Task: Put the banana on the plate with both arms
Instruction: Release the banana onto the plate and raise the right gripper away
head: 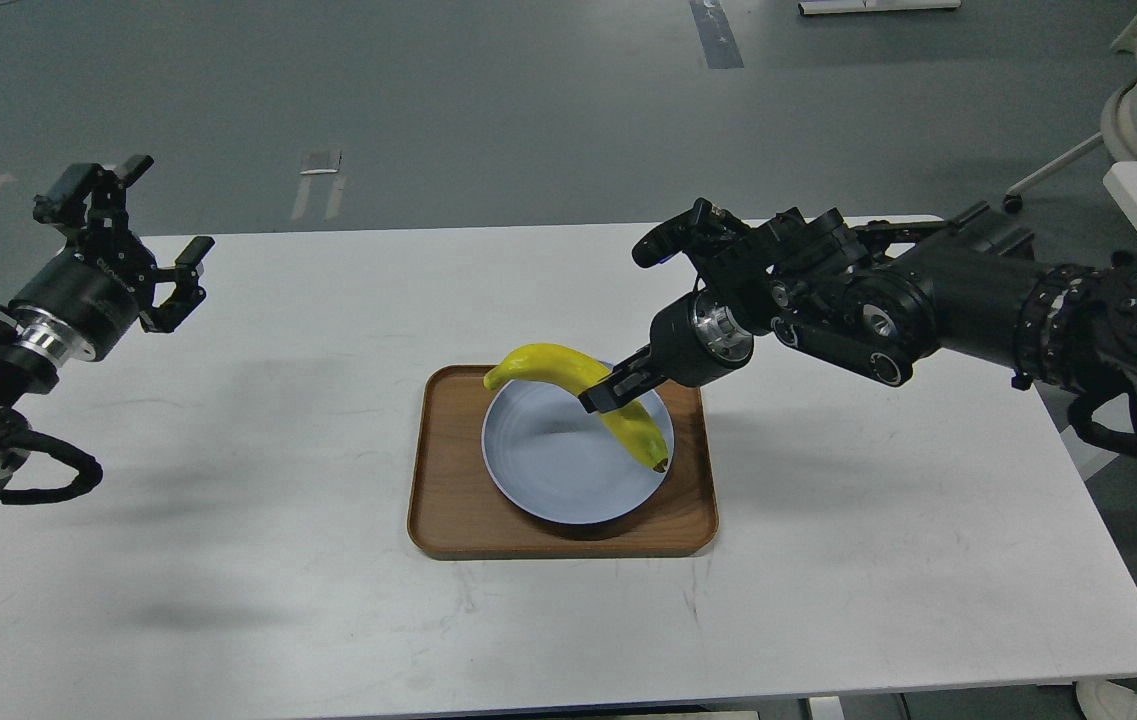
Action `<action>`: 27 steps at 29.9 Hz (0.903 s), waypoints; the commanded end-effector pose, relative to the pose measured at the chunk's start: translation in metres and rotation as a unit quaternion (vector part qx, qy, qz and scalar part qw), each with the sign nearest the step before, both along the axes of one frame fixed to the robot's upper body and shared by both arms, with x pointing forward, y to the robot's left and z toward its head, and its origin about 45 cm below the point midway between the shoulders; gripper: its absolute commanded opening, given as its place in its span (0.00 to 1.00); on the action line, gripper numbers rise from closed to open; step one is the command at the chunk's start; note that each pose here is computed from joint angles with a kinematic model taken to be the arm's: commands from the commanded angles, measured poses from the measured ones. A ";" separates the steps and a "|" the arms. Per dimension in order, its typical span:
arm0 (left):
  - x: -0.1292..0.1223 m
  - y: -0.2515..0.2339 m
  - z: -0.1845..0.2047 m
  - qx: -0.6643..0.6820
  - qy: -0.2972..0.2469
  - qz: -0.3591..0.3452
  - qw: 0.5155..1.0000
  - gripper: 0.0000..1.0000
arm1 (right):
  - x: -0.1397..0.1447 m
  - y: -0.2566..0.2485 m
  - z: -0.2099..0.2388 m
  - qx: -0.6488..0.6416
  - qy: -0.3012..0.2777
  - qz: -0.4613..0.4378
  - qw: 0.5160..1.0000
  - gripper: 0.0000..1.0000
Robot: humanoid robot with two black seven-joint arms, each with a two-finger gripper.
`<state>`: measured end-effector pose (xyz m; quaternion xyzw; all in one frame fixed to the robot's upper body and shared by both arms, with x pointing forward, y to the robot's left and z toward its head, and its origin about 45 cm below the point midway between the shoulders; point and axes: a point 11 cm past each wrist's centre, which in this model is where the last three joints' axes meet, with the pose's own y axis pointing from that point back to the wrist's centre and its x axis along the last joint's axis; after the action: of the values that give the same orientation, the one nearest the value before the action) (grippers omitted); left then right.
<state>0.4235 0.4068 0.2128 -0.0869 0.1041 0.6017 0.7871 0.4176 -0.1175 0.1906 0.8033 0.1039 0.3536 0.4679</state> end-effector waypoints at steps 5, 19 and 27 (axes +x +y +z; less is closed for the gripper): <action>0.000 0.000 0.000 0.000 0.000 0.000 1.000 0.99 | -0.003 -0.002 -0.008 0.001 0.008 -0.004 1.000 0.72; 0.002 0.000 0.003 -0.001 -0.003 0.000 1.000 0.99 | 0.062 -0.072 0.084 0.329 0.026 -0.280 0.901 1.00; 0.004 -0.017 -0.005 -0.018 -0.002 -0.009 1.000 0.99 | 0.060 -0.139 0.069 0.579 0.114 -0.444 0.674 1.00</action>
<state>0.4265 0.3965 0.2114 -0.0984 0.1088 0.5961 0.7894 0.4813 -0.2378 0.2702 0.9163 -0.3934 0.0491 0.0574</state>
